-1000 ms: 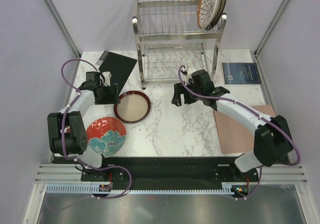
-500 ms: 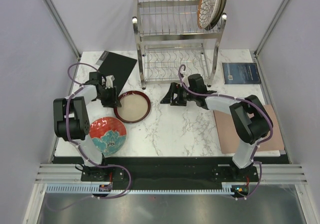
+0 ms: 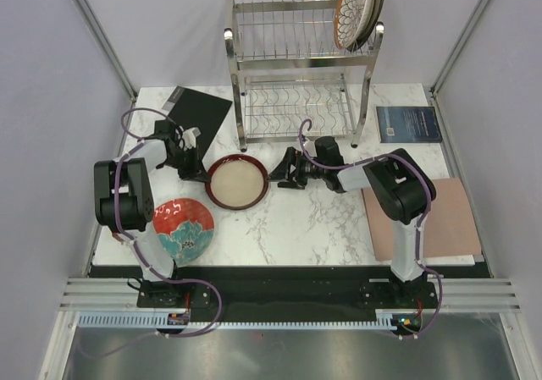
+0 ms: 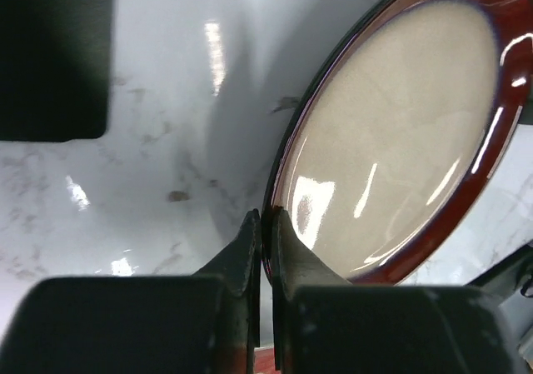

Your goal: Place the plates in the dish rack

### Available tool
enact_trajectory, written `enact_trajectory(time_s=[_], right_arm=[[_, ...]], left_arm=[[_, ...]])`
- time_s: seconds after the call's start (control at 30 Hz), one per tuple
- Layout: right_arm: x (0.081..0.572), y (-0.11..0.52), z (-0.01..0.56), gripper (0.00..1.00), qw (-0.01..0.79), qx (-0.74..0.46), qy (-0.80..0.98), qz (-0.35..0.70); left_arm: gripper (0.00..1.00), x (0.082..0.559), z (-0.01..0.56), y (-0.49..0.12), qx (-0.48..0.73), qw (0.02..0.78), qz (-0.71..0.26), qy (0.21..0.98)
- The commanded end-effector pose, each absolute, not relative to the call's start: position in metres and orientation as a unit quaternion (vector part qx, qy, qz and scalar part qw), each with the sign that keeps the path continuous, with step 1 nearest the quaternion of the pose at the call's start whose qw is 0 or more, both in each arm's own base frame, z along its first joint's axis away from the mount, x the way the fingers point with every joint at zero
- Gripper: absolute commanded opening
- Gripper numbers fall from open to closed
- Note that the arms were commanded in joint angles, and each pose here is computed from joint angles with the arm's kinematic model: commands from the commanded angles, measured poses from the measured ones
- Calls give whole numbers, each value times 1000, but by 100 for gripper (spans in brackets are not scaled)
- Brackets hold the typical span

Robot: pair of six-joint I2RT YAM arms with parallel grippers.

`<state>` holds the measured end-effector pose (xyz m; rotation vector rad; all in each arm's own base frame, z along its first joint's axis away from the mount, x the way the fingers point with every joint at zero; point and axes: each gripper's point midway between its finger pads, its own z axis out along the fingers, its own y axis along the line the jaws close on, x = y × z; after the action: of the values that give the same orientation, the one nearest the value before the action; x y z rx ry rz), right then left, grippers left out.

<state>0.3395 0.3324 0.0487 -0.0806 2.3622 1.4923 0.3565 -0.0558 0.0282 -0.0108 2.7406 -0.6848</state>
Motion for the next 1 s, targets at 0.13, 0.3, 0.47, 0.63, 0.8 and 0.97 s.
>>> enact_trajectory(time_s=[0.13,0.3,0.47,0.63,0.8,0.97], right_arm=[[348,351,31,86,157,5,814,560],[342,359,28,85,146,4,811,566],[321,370,27,84,114,-23,801,587],[299,385,44,80,90,-33,758,646],[298,386,42,80,94,-26,752,652],[298,384,29,72,90,-25,774,626]], left_arm=[[2,347,50,-112,40,131,-316,939],[2,338,46,-119,41,117,-322,939],[2,338,44,-130,47,116,-328,936],[2,336,30,-141,45,91,-336,937],[2,340,24,-143,32,81,-339,937],[2,342,21,-142,30,82,-334,938]])
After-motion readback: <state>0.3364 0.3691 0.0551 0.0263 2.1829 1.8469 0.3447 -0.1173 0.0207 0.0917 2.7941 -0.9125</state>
